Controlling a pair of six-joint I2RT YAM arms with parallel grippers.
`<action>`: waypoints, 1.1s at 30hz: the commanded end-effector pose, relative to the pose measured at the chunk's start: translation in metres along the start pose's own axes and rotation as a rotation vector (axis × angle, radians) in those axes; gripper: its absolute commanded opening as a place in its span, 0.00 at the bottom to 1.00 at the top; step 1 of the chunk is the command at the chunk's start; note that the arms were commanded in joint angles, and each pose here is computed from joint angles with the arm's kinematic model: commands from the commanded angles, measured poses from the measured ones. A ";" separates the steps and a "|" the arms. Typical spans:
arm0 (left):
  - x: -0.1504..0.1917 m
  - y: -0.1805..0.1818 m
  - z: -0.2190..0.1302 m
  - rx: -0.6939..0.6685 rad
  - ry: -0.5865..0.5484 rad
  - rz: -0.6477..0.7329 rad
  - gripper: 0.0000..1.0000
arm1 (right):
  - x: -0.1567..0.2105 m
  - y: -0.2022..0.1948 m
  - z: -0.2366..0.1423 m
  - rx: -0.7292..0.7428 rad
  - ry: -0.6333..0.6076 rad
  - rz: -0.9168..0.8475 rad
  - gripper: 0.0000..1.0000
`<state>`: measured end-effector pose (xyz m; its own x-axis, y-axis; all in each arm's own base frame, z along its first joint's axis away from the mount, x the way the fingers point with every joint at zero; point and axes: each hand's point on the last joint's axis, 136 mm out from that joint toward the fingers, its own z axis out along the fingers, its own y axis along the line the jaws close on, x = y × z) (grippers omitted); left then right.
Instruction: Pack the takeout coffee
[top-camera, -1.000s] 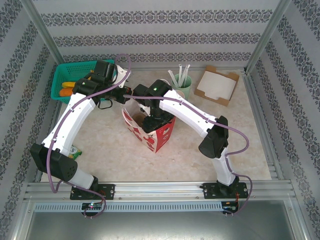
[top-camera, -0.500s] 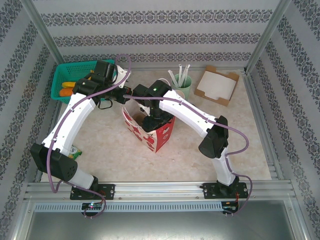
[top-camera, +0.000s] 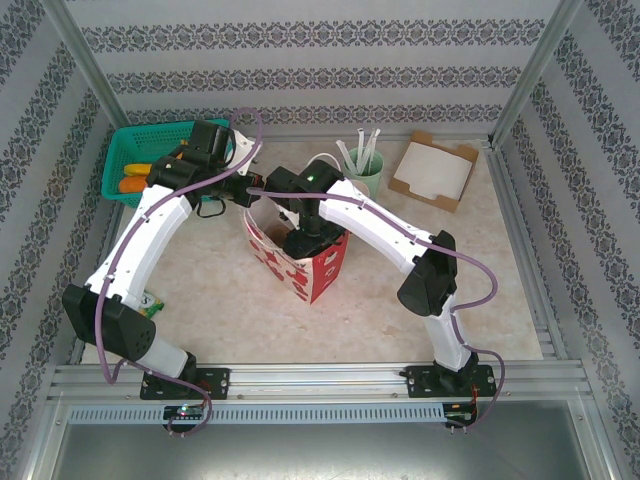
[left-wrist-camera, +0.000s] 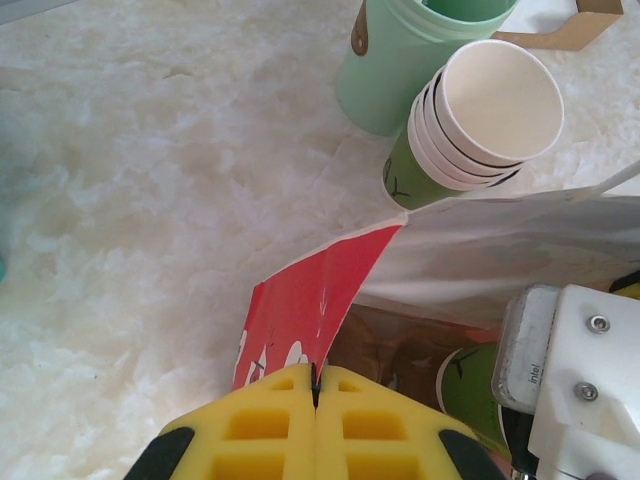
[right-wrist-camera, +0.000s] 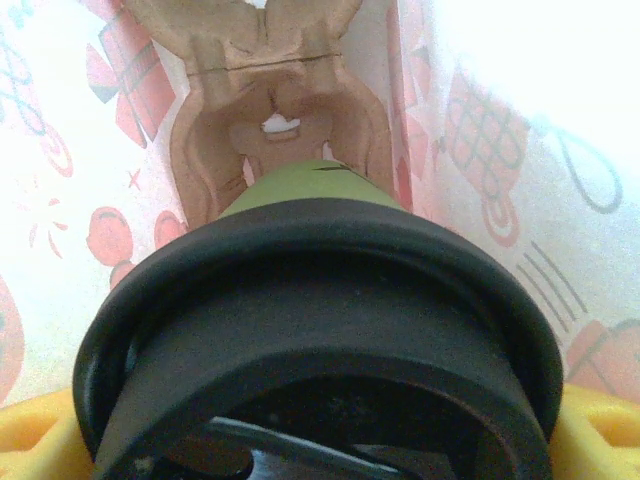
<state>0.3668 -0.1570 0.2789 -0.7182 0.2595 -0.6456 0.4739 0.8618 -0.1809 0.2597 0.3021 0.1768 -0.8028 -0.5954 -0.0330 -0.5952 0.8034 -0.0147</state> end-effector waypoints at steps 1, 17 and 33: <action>-0.004 0.001 0.003 0.016 -0.011 0.010 0.00 | -0.002 -0.008 -0.003 0.026 -0.026 0.018 0.44; -0.007 -0.002 -0.001 0.020 -0.026 0.011 0.00 | -0.005 -0.009 -0.002 0.024 -0.039 0.033 0.44; -0.008 -0.002 -0.003 0.021 -0.034 0.009 0.00 | -0.010 -0.013 -0.007 0.023 -0.088 0.054 0.43</action>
<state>0.3671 -0.1589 0.2769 -0.7219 0.2600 -0.6412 0.4780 0.8575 -0.1904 0.2681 0.3049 0.1757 -0.8084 -0.5833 -0.0794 -0.5838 0.8117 -0.0192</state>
